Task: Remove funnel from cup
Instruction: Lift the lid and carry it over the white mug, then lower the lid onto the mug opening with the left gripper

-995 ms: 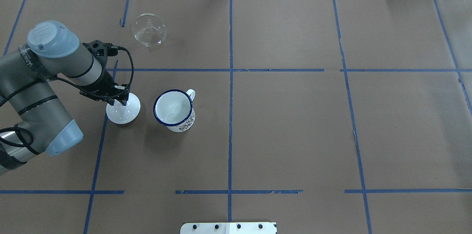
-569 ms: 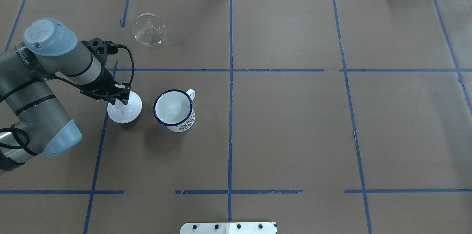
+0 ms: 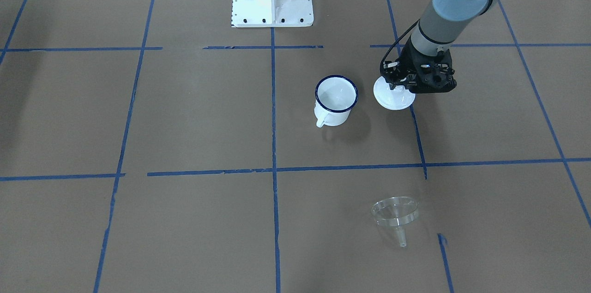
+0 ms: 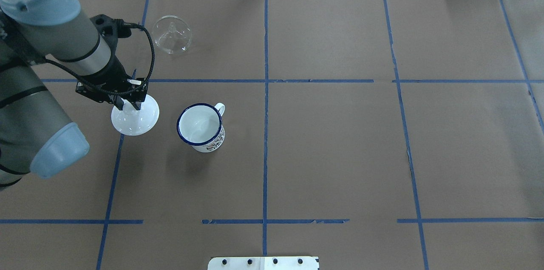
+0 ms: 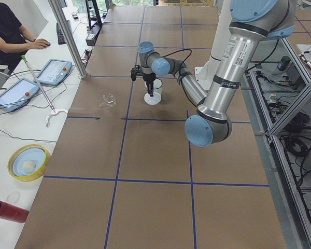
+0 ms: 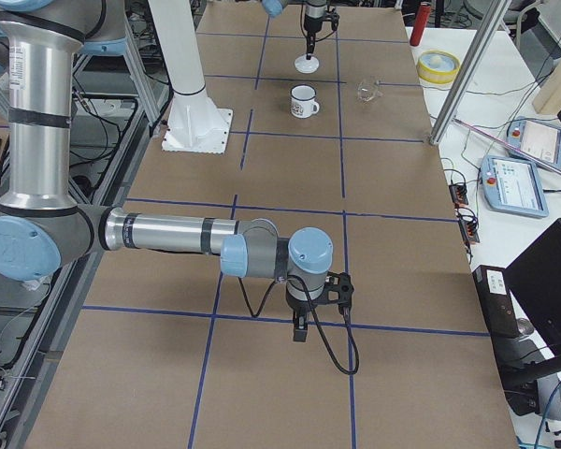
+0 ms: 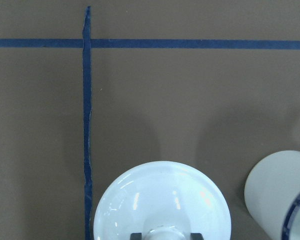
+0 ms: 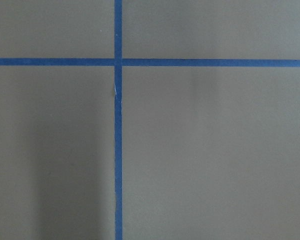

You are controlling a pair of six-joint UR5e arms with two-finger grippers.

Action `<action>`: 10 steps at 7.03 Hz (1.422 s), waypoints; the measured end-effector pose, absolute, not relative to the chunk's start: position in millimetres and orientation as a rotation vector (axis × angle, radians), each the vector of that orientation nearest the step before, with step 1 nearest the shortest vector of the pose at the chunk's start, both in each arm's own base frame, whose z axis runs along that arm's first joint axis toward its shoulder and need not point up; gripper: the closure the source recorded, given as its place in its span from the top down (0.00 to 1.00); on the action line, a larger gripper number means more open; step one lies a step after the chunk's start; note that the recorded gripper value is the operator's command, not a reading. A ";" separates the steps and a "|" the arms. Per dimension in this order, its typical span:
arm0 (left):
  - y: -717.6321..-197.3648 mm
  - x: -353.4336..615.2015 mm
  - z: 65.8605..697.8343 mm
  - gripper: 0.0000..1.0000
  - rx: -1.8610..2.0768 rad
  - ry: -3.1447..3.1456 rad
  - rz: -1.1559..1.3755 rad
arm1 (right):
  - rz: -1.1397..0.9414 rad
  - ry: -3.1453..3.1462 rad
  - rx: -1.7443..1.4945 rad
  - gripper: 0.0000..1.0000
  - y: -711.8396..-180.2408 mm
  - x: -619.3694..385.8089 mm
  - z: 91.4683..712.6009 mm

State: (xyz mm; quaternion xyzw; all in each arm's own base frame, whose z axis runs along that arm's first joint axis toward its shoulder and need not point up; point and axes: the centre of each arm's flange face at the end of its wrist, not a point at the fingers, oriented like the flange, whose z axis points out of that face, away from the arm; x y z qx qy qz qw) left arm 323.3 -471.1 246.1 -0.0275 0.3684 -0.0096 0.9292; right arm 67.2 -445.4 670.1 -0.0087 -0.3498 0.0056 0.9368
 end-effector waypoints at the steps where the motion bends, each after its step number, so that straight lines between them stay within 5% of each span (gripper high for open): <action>1: -477.7 314.5 216.4 0.00 -0.051 0.751 -0.026 | 0.012 -0.715 -0.018 1.00 -445.3 67.1 670.4; 10: -467.5 419.8 195.9 0.00 -0.108 0.826 -0.050 | 0.012 -0.715 -0.018 1.00 -445.4 67.1 670.3</action>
